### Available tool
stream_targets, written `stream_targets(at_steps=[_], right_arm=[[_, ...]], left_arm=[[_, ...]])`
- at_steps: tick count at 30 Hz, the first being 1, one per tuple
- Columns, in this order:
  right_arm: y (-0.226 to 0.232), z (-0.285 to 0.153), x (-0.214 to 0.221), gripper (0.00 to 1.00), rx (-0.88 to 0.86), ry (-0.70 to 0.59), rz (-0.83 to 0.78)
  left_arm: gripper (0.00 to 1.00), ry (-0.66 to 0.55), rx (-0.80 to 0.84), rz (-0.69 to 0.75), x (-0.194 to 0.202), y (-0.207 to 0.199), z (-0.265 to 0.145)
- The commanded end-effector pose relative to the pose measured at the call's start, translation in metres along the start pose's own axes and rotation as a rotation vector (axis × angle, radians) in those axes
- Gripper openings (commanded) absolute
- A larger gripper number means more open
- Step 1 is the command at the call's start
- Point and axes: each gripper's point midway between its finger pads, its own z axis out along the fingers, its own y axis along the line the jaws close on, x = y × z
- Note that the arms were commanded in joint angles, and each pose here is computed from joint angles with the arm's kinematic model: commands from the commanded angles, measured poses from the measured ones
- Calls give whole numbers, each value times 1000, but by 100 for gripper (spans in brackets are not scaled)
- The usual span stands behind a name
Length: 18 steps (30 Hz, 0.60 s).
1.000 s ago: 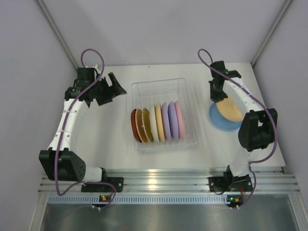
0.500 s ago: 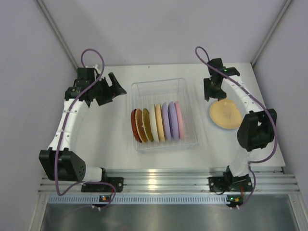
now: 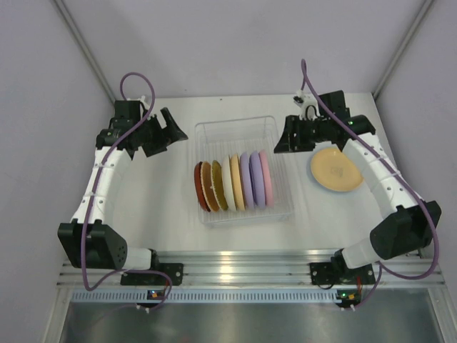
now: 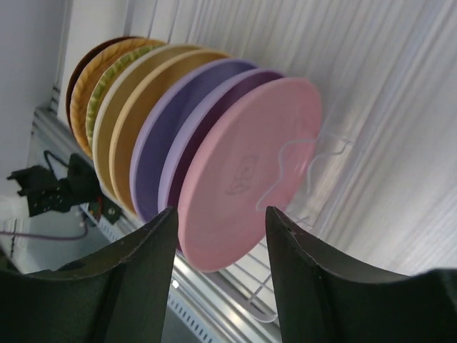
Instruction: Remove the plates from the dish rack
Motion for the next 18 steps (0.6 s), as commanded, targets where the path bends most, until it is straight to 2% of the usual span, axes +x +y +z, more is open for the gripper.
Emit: stream_targets(at_steps=[1, 6, 18], right_arm=[[42, 6, 12, 52, -266, 20, 3], [56, 11, 26, 50, -326, 63, -17], [49, 34, 39, 44, -280, 135, -19]], left_arm=[[96, -32, 29, 28, -8, -9, -7], [96, -24, 36, 26, -7, -11, -5], [96, -33, 24, 37, -6, -9, -9]])
